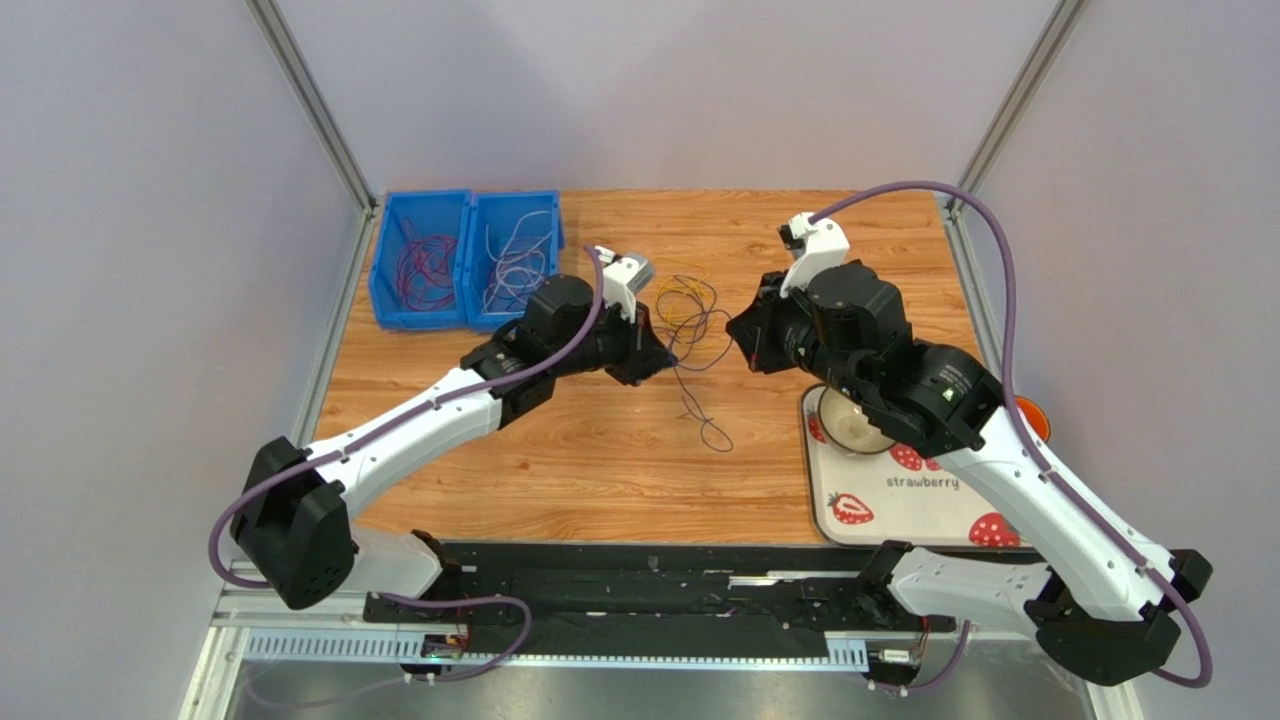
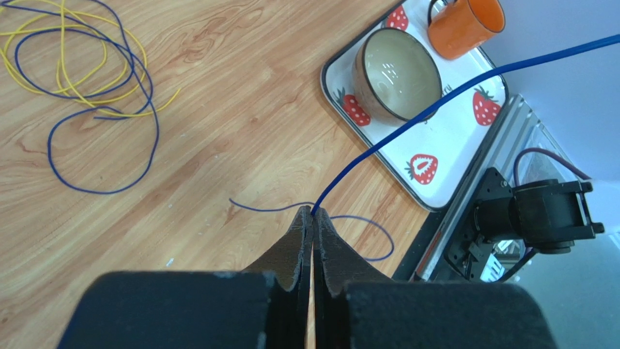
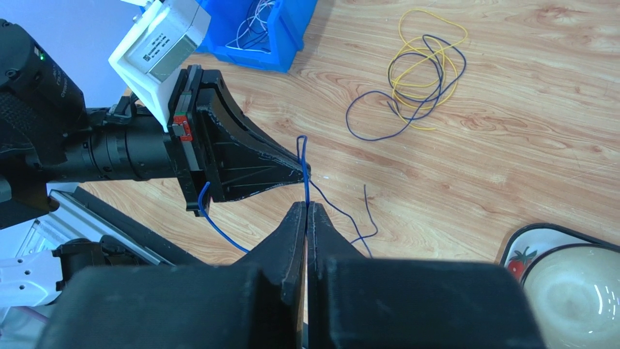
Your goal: Untangle the cables
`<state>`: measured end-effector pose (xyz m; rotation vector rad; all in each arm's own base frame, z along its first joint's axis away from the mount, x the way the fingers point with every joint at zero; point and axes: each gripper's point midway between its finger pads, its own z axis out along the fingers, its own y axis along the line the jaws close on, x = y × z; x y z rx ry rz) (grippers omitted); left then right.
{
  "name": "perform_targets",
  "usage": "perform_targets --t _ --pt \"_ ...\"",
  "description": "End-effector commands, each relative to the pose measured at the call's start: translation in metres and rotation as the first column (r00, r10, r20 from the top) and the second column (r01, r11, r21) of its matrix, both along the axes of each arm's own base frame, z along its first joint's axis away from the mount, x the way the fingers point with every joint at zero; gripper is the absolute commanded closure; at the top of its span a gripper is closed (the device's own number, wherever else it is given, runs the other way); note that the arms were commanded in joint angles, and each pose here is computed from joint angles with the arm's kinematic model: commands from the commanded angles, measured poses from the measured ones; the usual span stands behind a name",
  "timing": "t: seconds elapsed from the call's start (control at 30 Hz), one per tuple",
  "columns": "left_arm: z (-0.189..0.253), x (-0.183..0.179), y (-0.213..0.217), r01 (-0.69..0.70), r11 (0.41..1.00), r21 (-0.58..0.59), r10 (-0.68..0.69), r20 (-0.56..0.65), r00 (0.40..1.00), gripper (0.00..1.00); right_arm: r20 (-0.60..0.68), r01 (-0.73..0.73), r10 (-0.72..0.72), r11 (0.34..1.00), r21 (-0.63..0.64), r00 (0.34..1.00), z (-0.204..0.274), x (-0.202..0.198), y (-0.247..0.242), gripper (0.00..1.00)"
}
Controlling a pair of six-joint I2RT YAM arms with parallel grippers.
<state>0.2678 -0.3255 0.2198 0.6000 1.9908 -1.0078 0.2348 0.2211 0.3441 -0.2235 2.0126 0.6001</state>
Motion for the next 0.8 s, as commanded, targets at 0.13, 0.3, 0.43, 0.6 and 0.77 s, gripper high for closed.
perform_targets --t 0.13,0.3,0.43,0.6,0.77 --pt "0.068 0.014 0.033 -0.173 0.983 0.059 0.166 0.116 0.979 1.00 0.022 0.059 -0.059 0.998 -0.011 0.998 0.003 -0.003 -0.020 0.50" --pt "0.118 0.005 0.053 -0.217 0.976 0.019 0.211 0.177 0.961 1.00 -0.036 0.071 -0.072 0.997 -0.032 0.997 -0.029 -0.008 -0.023 0.27" --pt "0.144 -0.003 0.062 -0.223 0.975 -0.002 0.219 0.207 0.954 1.00 -0.076 0.072 -0.074 0.997 -0.040 0.994 -0.046 -0.011 -0.022 0.25" --pt "0.167 -0.007 0.073 -0.263 0.964 -0.029 0.263 0.206 0.943 1.00 -0.121 -0.012 0.013 1.000 0.012 0.993 -0.063 -0.020 -0.004 0.27" --pt "0.180 -0.016 0.076 -0.270 0.959 -0.088 0.282 0.173 0.944 1.00 -0.113 -0.148 0.162 0.981 0.125 0.980 -0.059 -0.032 0.025 0.29"
